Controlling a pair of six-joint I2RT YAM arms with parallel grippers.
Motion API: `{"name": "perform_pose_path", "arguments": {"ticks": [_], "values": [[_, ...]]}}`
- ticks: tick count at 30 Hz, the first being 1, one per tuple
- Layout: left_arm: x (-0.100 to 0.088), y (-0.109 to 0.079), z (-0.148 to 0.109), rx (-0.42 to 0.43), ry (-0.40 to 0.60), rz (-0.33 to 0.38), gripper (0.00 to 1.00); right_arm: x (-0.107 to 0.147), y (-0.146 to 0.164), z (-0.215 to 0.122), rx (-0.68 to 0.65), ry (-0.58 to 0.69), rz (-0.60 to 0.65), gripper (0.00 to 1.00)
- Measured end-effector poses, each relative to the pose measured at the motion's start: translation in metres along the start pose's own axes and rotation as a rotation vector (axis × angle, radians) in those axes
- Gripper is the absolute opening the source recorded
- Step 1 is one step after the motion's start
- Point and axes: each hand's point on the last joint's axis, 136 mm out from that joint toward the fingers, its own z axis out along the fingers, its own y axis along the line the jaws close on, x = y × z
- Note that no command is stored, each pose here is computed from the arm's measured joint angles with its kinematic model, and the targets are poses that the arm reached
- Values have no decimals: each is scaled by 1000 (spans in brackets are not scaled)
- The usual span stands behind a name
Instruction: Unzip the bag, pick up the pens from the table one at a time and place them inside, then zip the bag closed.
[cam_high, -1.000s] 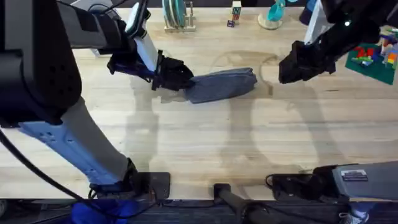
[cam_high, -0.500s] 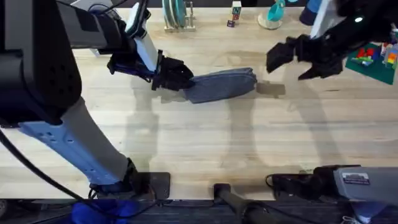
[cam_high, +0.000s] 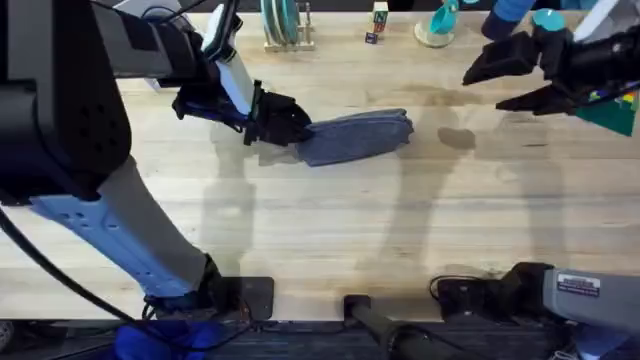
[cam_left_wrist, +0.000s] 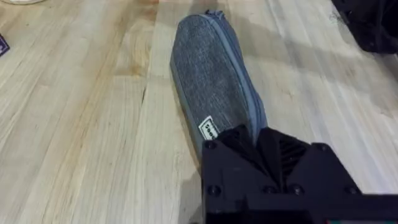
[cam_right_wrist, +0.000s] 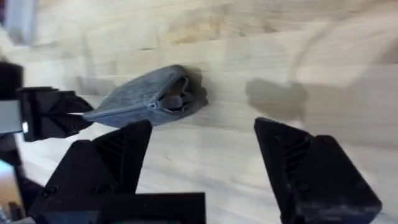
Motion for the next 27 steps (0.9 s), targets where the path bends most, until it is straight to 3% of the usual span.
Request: {"name": "perform_pose_path", "arguments": {"ticks": [12, 27], "values": [[0, 0, 0, 0, 0, -1, 42, 29, -7, 18, -216, 25, -31, 996], [1, 0, 0, 1, 3, -4, 42, 27, 4, 71, -434, 82, -126, 995]]}}
